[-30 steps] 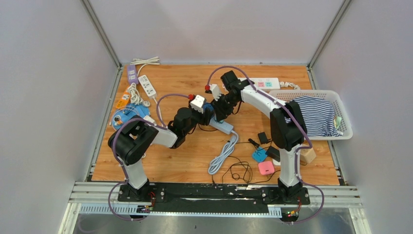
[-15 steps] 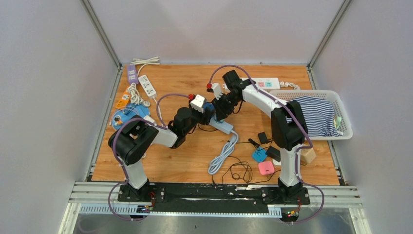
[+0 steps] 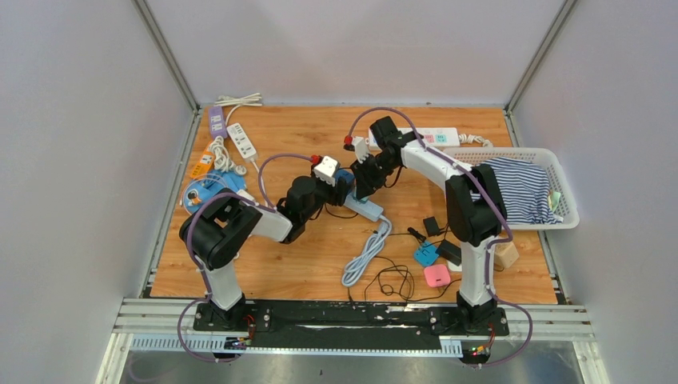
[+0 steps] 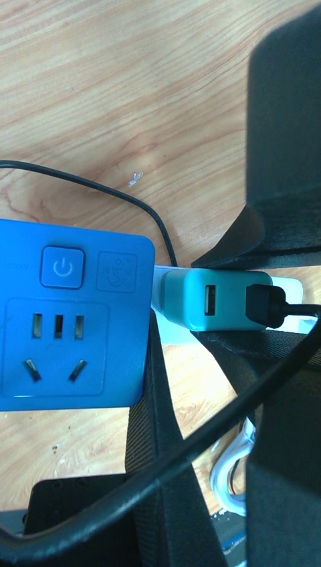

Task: Pull the plug off the socket
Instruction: Remove the plug from the socket.

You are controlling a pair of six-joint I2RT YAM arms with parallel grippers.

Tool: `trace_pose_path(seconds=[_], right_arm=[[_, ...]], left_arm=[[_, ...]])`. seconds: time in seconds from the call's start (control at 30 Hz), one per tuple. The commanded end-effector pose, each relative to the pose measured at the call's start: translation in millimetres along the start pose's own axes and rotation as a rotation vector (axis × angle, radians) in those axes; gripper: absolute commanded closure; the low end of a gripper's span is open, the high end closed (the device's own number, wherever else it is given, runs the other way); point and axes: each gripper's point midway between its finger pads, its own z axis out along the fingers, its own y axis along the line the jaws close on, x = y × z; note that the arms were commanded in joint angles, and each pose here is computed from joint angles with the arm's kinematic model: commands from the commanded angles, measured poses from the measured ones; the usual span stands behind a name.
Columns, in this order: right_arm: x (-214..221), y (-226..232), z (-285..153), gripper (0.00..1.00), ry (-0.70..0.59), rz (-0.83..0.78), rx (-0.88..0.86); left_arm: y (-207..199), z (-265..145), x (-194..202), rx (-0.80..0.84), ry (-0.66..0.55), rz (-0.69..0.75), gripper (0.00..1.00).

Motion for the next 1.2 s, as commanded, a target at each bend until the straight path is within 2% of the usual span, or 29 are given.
trace_pose_path(seconds=[0.0, 0.03, 0.13, 0.2, 0.3, 0.43, 0.5, 0.57, 0.67, 0.73, 0.9, 0.97, 1.03, 1.17], right_arm=[[-65.5, 48.6, -28.6, 1.0, -0.243, -0.129, -0.21], [-64.4, 42.2, -27.9, 1.0, -0.232, -0.127, -0.17], [-53.8, -5.1, -26.8, 1.0, -0.152, -0.092, 0.114], [-52.5, -18.7, -31.8, 1.0, -0.162, -0.053, 0.175], [-55.2, -8.9, -30.7, 1.0, -0.187, -0.053, 0.109], [-68.4, 44.1, -35.0, 1.0, -0.265, -0.103, -0.199], [-73.1, 61.6, -39.8, 1.0, -0.287, -0.128, -0.287], [-73.7, 59.8, -40.6, 1.0, -0.273, -0.147, -0.248], [-64.3, 19.0, -31.5, 1.0, -0.179, -0.14, 0.029], [-58.4, 0.5, -30.2, 1.0, -0.149, -0.121, 0.121], [-69.4, 31.7, -32.4, 1.0, -0.223, -0.126, -0.078], [-71.0, 30.2, -34.2, 1.0, -0.215, -0.136, -0.041], [-65.0, 4.3, -37.5, 1.0, -0.17, -0.135, 0.122], [-65.8, 5.7, -44.5, 1.0, -0.207, -0.122, 0.07]], left_arm=[[-27.9, -4.1, 30.8, 0.111, 0.101, 0.019, 1.0], [-27.6, -3.8, 30.5, 0.11, 0.1, 0.019, 1.0], [-28.5, -3.8, 30.3, 0.114, 0.1, 0.019, 1.0], [-28.5, -3.7, 30.9, 0.114, 0.101, 0.018, 1.0], [-29.1, -2.9, 30.8, 0.117, 0.101, 0.017, 1.0], [-29.4, -2.8, 31.5, 0.119, 0.103, 0.017, 1.0], [-29.4, -2.7, 31.5, 0.119, 0.103, 0.017, 1.0], [-30.0, -2.8, 31.7, 0.121, 0.103, 0.017, 1.0], [-30.2, -2.8, 31.5, 0.122, 0.103, 0.017, 1.0], [-30.7, -2.8, 31.5, 0.125, 0.103, 0.016, 1.0], [-30.2, -2.9, 31.6, 0.123, 0.103, 0.017, 1.0], [-30.5, -2.8, 31.4, 0.125, 0.103, 0.017, 1.0], [-31.1, -2.6, 31.7, 0.128, 0.104, 0.016, 1.0], [-31.2, -2.6, 32.1, 0.129, 0.104, 0.017, 1.0]])
